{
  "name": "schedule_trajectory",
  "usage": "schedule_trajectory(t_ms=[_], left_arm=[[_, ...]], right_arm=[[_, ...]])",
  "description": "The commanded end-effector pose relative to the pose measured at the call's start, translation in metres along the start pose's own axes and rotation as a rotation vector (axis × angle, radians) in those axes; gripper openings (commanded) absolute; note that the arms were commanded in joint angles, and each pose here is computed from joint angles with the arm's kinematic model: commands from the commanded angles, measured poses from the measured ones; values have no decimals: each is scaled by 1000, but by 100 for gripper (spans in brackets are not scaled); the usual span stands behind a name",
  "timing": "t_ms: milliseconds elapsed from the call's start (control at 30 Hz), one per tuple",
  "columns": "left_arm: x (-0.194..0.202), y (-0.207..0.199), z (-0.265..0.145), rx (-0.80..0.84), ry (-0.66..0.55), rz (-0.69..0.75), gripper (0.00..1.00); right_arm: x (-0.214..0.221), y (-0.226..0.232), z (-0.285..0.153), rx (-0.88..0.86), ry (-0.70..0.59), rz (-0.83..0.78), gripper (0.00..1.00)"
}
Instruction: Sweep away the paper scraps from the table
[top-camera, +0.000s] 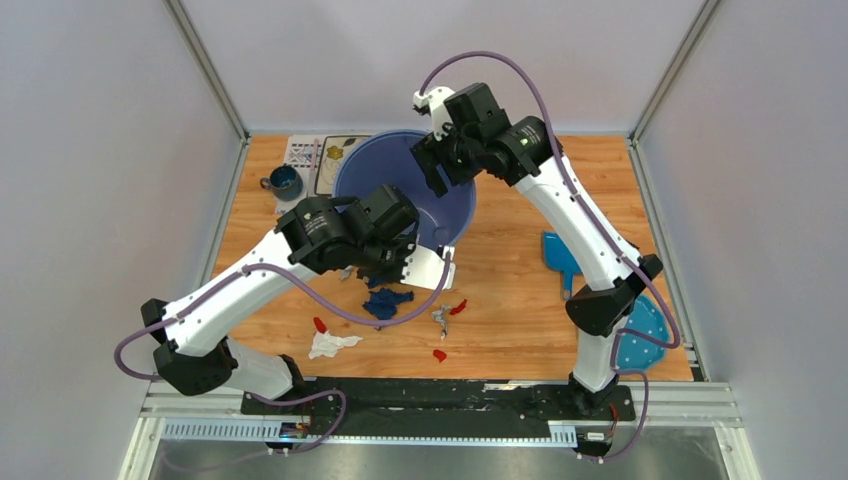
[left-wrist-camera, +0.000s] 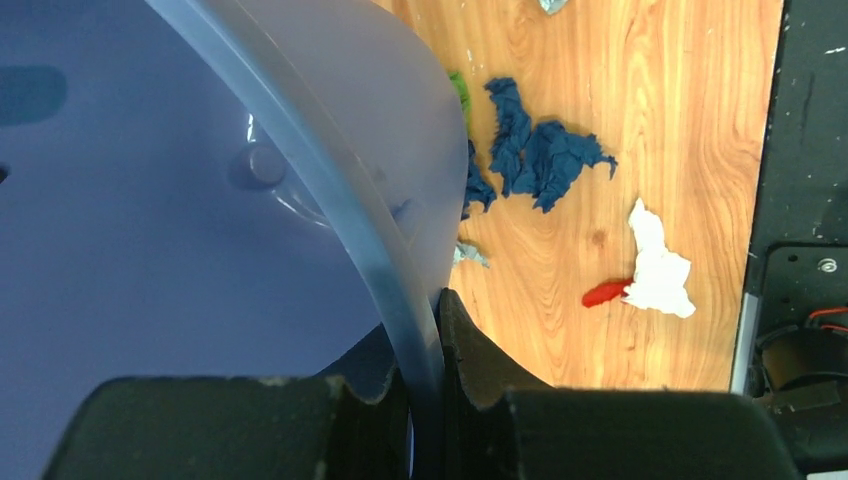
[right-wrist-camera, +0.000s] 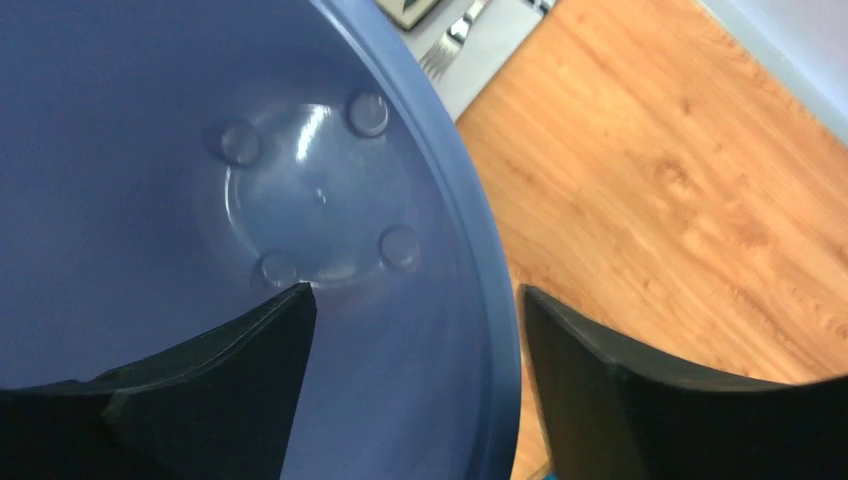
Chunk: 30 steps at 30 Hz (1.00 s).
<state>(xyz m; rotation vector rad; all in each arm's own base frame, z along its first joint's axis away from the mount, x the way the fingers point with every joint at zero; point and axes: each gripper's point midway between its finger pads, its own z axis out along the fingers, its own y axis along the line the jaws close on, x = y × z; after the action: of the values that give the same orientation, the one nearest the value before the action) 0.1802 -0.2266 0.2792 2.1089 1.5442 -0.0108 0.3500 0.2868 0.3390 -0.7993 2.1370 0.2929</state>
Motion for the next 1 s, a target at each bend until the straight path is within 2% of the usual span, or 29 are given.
schedule_trajectory(t_ms=[0,33,67,100,167,300,333,367,433,467,667,767,900,967], left_arm=[[-4,28,-22,-143,-17,23,0],[-4,28,-21,-145,-13,23,0],[-3,29,-20,-145,-7,23,0],[-3,30,-18,-148,-4,21,0],[-2,35,-17,-172,7,12,0],[2,50,-15,-253,51,-18,0],[3,55,-16,-275,53,-29,8],[-3,63,-19,-318,33,-50,29],[-5,76,-26,-388,20,-97,49],[-11,85,-30,-425,-8,-114,81],[-34,119,-68,-588,-144,-247,83],[-43,129,-86,-629,-214,-299,83],[-26,131,-74,-613,-214,-399,83],[-1,127,-54,-601,-169,-478,84]], right_arm=[[1,4,-4,-52,-9,-65,70],[0,8,-3,-81,-12,-67,61],[-1,12,-4,-101,-22,-71,37],[-6,11,-7,-96,-46,-75,22],[-11,3,-8,-50,-67,-76,0],[-20,-28,-17,97,-105,-72,0],[-21,-39,-19,124,-110,-49,0],[-26,-47,-23,147,-128,-27,0],[-29,-67,-28,185,-148,45,0],[-33,-74,-32,192,-172,72,0],[-35,-134,-56,253,-269,268,0],[-23,-172,-55,314,-266,340,0],[3,-233,-45,417,-230,473,0],[19,-261,-38,443,-201,533,0]])
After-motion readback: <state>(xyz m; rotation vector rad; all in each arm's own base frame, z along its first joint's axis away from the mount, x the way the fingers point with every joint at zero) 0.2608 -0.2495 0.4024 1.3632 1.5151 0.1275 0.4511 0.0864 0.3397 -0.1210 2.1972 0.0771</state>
